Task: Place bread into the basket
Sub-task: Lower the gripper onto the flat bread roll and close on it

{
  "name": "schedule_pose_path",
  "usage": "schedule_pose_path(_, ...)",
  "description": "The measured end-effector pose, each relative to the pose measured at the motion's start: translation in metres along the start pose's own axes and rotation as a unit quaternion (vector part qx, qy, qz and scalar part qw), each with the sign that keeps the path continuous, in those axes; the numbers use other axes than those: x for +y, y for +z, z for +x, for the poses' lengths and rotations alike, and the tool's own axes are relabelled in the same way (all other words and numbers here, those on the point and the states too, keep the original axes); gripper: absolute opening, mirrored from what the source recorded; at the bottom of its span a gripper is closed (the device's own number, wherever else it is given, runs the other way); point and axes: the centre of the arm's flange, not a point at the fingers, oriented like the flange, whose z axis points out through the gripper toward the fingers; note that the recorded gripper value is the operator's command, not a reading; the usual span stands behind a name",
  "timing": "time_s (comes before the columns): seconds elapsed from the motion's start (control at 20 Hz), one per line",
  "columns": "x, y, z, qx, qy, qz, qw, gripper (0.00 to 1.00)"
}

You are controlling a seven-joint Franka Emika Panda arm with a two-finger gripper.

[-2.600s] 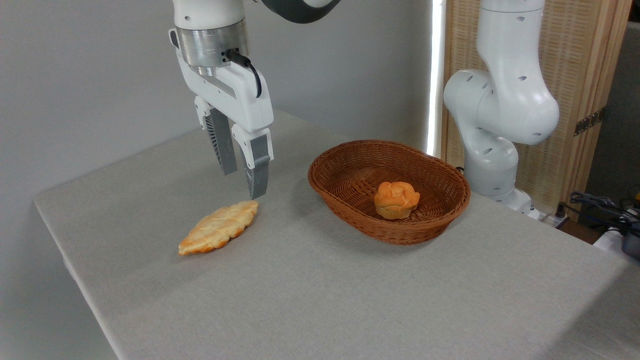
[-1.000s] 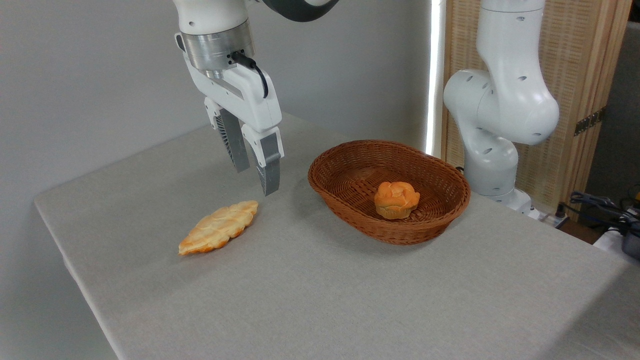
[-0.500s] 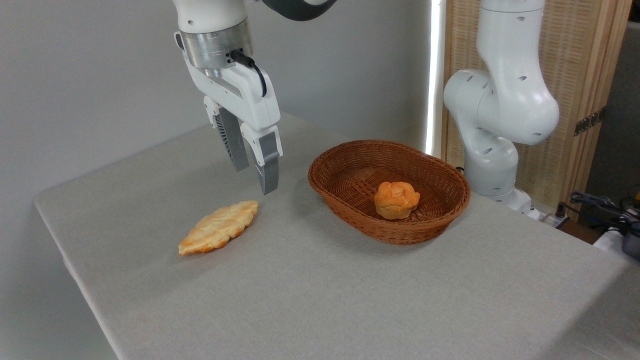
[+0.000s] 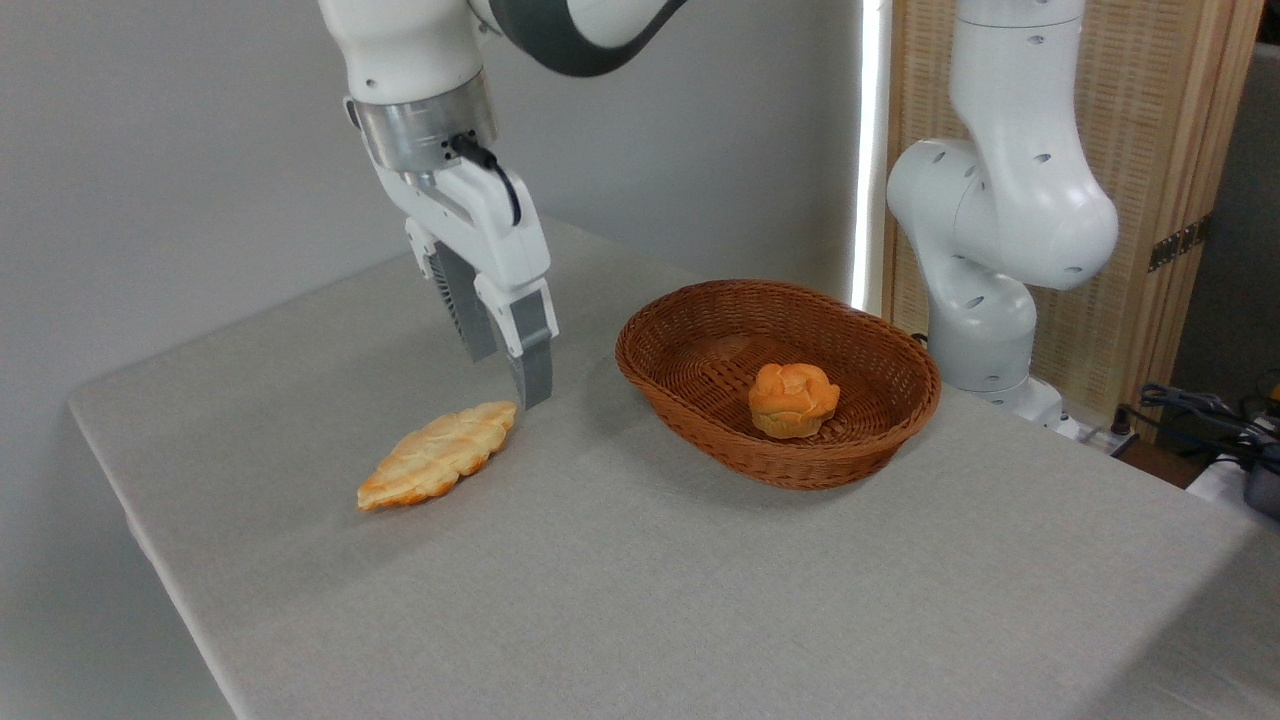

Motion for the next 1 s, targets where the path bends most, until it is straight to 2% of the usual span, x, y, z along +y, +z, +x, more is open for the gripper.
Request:
schedule_pose_path(0.3,0.008,0.043,0.026,0.014,0.014,0.013,0.9997,1.0)
schedule_pose_path(0.45,0.018,0.066,0.046,0.017,-0.016,0.013,0.9996,1.0)
schedule_pose_path(0.6,0.039,0.093,0.08,0.032,-0.061,0.014,0.9975,1.0)
schedule_pose_path(0.7,0.049,0.111,0.095,0.033,-0.072,0.01,0.9968,1.0)
schedule_pose_path(0.85,0.051,0.128,0.101,0.023,-0.072,0.005,0.9972,1.0)
schedule_pose_path(1.0,0.049,0.134,0.102,0.016,-0.067,0.011,0.9975,1.0)
